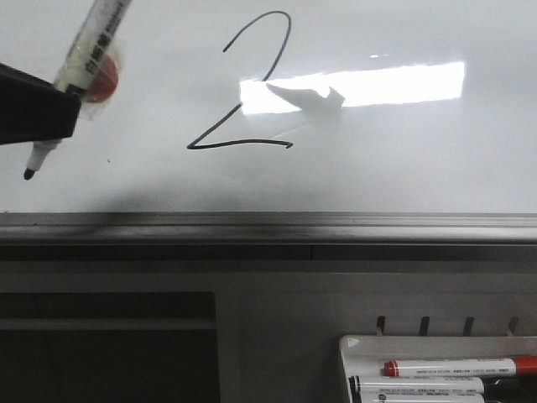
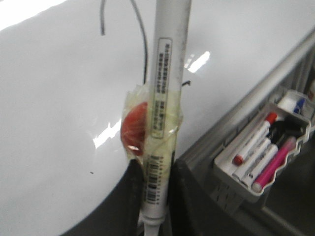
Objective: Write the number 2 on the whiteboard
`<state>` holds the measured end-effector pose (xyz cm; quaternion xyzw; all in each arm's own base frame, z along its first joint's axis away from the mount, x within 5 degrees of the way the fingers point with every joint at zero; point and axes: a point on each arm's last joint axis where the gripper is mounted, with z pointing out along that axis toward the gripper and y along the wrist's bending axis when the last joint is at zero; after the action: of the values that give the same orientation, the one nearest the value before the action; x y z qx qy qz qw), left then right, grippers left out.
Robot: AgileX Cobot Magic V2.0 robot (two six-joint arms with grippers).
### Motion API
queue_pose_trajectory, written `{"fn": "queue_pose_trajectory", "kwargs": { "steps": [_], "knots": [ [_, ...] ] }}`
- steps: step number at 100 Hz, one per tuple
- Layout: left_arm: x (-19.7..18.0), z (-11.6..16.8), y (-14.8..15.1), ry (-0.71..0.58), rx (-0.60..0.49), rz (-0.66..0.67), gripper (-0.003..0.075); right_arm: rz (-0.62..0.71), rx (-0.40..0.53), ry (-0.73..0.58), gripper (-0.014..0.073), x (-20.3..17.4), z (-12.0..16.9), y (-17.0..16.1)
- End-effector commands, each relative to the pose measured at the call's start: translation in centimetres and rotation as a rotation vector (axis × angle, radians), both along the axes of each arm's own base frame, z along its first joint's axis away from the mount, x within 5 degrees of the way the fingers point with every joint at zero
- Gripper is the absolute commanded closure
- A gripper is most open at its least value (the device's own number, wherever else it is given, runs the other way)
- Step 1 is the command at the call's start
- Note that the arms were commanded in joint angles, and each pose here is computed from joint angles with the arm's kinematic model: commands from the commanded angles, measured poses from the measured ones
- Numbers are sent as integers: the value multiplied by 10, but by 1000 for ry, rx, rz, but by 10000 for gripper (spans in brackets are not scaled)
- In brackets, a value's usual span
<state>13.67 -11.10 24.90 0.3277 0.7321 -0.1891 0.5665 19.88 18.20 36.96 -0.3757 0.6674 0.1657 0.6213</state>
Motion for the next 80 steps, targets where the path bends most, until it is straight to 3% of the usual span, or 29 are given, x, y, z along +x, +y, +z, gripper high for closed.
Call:
{"fn": "queue_pose_trajectory", "kwargs": {
  "steps": [1, 8, 23, 51, 80],
  "knots": [
    [8, 13, 0, 87, -225, 101, 741, -110, 127, -138, 13, -8, 40, -21],
    [13, 11, 1, 186, -331, 180, 741, -111, 149, -161, 27, -15, 47, -27],
    [25, 3, -4, 265, -423, 245, 741, -75, 155, -162, 31, -23, 52, -30],
    [52, -3, -20, 290, -453, 274, 741, -5, 148, -104, 31, -28, 48, -25],
    [65, -13, -15, 299, -441, 330, 741, 14, 141, -94, 31, -29, 47, -24]
  ]
}}
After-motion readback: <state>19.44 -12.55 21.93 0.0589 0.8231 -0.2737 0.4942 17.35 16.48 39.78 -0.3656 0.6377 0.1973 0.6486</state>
